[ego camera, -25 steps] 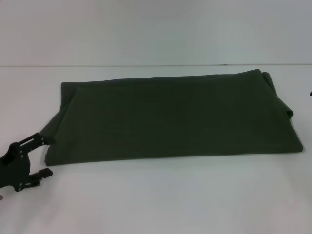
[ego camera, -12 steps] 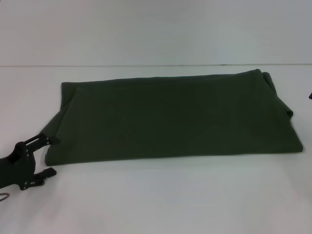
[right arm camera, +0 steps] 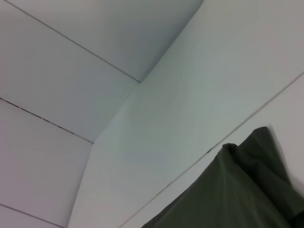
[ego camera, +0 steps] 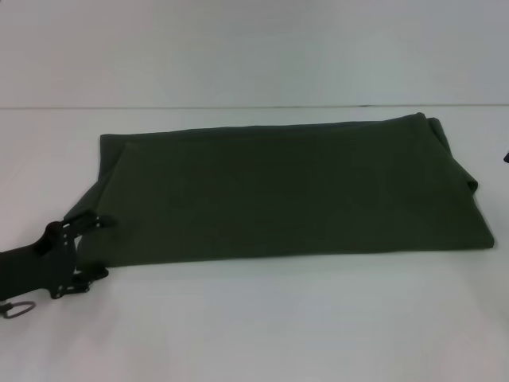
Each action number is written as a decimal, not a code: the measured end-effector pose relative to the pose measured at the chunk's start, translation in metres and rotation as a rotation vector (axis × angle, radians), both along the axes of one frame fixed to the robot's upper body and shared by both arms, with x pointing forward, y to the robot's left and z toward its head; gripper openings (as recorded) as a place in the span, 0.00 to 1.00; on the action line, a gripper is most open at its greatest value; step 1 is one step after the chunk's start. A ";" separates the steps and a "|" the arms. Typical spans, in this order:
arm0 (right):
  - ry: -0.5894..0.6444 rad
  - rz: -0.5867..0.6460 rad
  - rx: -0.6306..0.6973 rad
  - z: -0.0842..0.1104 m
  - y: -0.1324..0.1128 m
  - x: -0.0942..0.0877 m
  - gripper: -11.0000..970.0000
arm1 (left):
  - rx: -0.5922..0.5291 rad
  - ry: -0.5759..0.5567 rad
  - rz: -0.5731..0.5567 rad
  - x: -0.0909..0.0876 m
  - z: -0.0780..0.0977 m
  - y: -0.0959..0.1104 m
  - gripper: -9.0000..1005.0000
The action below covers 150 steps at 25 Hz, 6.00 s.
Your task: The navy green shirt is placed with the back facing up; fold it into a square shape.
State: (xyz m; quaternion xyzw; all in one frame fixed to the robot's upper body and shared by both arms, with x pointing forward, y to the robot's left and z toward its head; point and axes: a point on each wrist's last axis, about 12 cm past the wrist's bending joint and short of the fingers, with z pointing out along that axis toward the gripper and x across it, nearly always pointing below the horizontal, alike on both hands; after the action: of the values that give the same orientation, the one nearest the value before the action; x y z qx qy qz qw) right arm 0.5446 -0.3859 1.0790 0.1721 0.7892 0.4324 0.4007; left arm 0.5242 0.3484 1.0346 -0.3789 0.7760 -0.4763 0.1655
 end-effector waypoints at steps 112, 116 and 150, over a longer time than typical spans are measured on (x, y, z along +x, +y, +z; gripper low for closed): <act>0.010 -0.078 0.009 -0.006 -0.004 0.003 0.76 | 0.077 -0.659 -0.423 0.085 0.104 -0.134 0.11; 0.016 -0.073 0.007 -0.007 -0.003 0.003 0.76 | 0.171 -0.642 -0.588 0.093 0.096 -0.182 0.13; 0.024 -0.079 0.003 -0.008 -0.003 0.004 0.76 | 0.114 -0.361 -0.454 0.063 0.071 -0.093 0.88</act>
State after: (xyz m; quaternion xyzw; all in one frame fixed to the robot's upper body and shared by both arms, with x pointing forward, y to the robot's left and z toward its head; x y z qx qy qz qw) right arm 0.5482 -0.3891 1.0706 0.2087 0.7858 0.4155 0.4078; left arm 0.5870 0.2557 1.1054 -0.0950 0.8244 -0.5166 0.2110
